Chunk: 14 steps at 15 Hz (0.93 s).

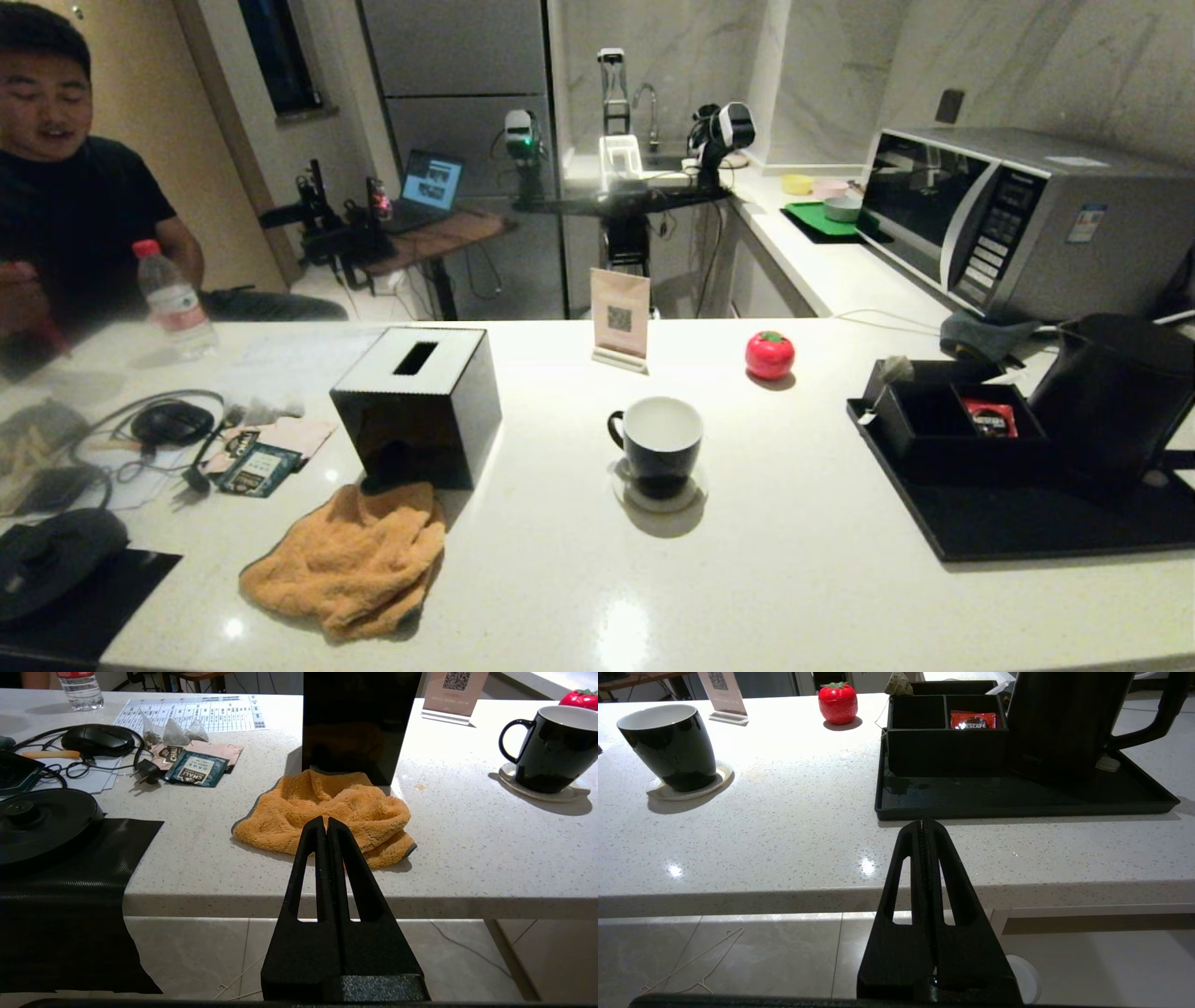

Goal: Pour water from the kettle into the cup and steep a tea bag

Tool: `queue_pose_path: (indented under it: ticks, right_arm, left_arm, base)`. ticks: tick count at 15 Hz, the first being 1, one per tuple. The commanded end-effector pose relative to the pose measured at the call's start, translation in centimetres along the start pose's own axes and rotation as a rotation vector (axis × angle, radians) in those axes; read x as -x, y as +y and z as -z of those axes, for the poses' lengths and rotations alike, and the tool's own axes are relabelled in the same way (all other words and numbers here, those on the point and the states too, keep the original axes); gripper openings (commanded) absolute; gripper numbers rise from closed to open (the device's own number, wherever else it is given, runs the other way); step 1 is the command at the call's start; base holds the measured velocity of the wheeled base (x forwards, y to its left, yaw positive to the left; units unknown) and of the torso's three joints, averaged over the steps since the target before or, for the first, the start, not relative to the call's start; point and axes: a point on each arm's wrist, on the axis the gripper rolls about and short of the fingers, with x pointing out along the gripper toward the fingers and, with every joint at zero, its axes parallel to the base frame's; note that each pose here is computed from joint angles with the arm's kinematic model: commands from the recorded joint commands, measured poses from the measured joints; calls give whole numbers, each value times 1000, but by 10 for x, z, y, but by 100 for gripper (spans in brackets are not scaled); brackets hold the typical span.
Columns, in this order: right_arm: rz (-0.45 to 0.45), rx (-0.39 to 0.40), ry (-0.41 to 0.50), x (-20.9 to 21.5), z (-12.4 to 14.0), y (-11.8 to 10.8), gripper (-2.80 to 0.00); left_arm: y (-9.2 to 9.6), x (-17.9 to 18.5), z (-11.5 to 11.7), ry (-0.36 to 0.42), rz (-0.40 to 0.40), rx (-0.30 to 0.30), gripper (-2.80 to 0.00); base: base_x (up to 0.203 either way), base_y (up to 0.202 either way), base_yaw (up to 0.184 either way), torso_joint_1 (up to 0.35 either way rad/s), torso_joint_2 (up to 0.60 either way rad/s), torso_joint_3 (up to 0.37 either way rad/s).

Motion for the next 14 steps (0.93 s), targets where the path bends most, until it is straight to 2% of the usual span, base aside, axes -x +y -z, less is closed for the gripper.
queue_pose_path:
  ticks: [1, 14]
  right_arm:
    - [-1, 0, 1, 0, 0, 0, -280]
    - [-1, 4, 1, 0, 0, 0, -280]
  left_arm:
    - [0, 0, 0, 0, 0, 1, -280]
    - [0, 0, 0, 0, 0, 1, -280]
  base:
    - [0, 0, 0, 0, 0, 0]
    - [0, 0, 0, 0, 0, 0]
